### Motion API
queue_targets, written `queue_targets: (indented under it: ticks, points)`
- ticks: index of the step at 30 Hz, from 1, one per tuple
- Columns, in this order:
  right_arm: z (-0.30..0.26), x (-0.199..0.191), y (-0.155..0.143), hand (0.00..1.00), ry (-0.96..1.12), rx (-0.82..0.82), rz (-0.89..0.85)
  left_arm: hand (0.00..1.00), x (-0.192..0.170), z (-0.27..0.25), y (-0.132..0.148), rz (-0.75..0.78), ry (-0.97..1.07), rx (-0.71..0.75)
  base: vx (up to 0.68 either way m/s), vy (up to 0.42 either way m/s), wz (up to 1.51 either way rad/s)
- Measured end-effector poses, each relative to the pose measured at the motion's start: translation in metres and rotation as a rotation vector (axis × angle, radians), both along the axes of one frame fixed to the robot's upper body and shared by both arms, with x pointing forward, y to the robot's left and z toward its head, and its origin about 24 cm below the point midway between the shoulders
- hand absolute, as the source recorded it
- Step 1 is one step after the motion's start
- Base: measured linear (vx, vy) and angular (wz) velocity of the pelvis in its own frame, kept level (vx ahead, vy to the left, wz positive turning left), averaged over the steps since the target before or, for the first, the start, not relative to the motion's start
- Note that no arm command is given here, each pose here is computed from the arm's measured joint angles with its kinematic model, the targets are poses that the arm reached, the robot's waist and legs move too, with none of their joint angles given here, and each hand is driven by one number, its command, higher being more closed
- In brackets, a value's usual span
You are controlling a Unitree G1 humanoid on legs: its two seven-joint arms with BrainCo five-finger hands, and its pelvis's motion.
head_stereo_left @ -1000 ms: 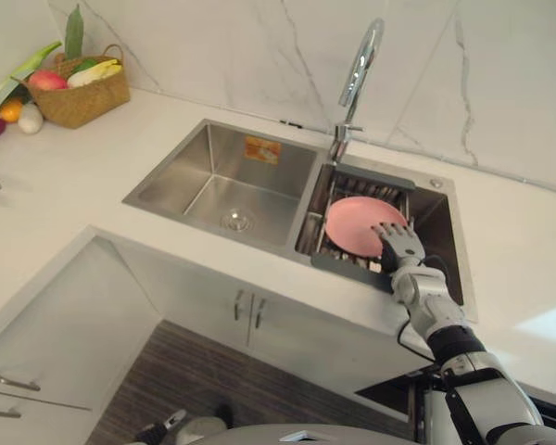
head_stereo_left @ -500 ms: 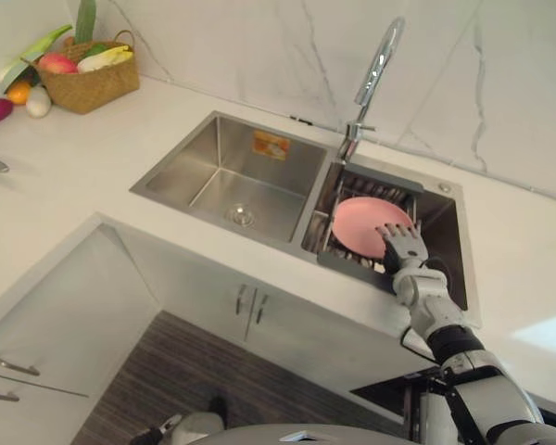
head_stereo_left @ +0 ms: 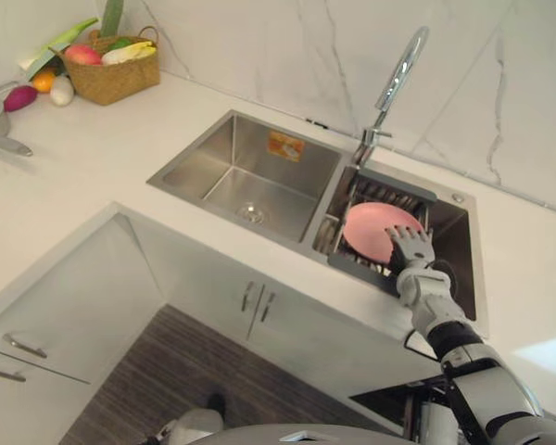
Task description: Walk over to the sink, pick up the cup, carry it to the dishwasher, place the cup inside the dishwasher, then close the dishwasher door
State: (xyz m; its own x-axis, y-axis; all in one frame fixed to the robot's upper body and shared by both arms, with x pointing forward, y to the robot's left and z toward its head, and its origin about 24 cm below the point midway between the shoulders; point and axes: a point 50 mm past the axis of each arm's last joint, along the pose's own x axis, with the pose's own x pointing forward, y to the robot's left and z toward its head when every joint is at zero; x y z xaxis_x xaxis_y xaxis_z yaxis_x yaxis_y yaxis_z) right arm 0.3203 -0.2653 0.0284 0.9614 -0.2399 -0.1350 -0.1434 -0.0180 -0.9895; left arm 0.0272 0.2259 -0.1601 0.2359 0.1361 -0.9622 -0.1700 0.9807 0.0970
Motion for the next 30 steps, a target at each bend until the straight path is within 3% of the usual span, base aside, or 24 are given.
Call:
queue_targets:
  ticks: [1,11,18,30]
  points:
    - [0.000,0.000,0.000,1.00,-0.001,0.004,-0.002,0.00,0.000,0.000,0.000,0.000,-0.001,0.000,0.00,0.000,0.00]
    - [0.011,0.007,-0.007,1.00,-0.048,0.055,-0.035,0.00,0.003,0.001,0.000,-0.016,-0.024,-0.015,0.00,0.000,0.00]
    - [0.025,0.010,-0.013,1.00,-0.192,0.002,-0.041,0.00,-0.003,0.000,-0.001,-0.040,0.036,-0.117,-0.01,0.019,-0.02]
    - [0.060,0.020,-0.016,1.00,-0.348,-0.104,0.026,0.00,-0.002,-0.001,-0.008,-0.080,0.037,-0.141,-0.01,0.029,0.01]
